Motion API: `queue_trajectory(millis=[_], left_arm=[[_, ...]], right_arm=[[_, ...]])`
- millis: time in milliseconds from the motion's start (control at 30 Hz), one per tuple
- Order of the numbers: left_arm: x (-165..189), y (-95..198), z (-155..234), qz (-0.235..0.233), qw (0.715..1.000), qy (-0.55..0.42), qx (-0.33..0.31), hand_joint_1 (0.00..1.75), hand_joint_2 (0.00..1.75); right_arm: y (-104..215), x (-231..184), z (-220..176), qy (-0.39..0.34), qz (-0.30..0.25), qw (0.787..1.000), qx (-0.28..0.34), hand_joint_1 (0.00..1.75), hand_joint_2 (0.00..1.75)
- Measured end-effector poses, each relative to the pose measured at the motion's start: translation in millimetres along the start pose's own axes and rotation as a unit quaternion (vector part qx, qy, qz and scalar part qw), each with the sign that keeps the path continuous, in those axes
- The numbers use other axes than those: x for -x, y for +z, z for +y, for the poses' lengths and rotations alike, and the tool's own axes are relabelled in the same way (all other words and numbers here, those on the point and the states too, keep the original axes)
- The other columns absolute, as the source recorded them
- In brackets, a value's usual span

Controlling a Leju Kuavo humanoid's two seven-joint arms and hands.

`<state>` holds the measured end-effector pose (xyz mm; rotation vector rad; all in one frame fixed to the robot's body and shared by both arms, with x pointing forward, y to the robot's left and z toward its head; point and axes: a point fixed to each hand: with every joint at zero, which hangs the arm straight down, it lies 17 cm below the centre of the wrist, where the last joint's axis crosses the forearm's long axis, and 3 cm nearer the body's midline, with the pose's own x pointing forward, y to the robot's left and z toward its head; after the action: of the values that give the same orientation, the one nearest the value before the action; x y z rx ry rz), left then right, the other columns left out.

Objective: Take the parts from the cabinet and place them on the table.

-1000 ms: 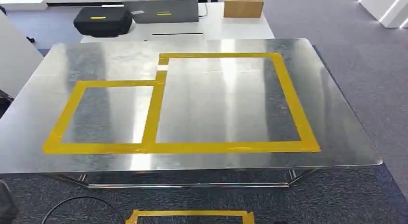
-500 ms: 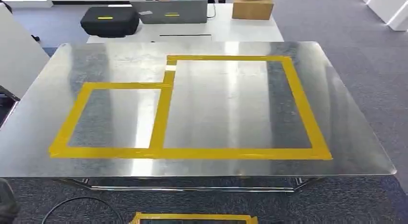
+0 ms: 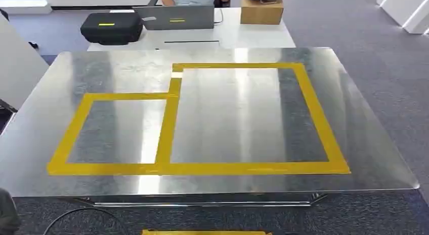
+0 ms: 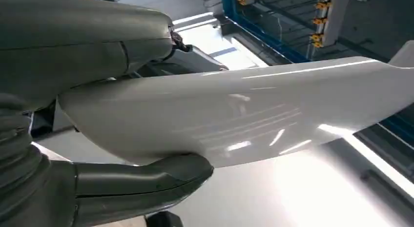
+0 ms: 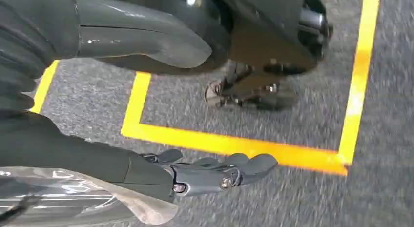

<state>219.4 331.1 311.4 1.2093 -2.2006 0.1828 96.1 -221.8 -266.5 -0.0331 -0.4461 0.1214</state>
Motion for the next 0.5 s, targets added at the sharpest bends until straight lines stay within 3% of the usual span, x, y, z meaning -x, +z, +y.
queue_trajectory(millis=[233,500], left_arm=[[2.6,3.8,-2.1,0.005,1.000,-0.004,0.005,1.75,1.75],[39.4,19.8,-23.9,0.034,0.998,-0.021,0.055,1.75,1.75]], right_arm=[[-0.1,2.8,-7.1,0.003,0.002,1.000,-0.003,0.00,1.75],[-0.5,2.7,-10.6,0.017,0.000,1.000,-0.010,0.00,1.75]])
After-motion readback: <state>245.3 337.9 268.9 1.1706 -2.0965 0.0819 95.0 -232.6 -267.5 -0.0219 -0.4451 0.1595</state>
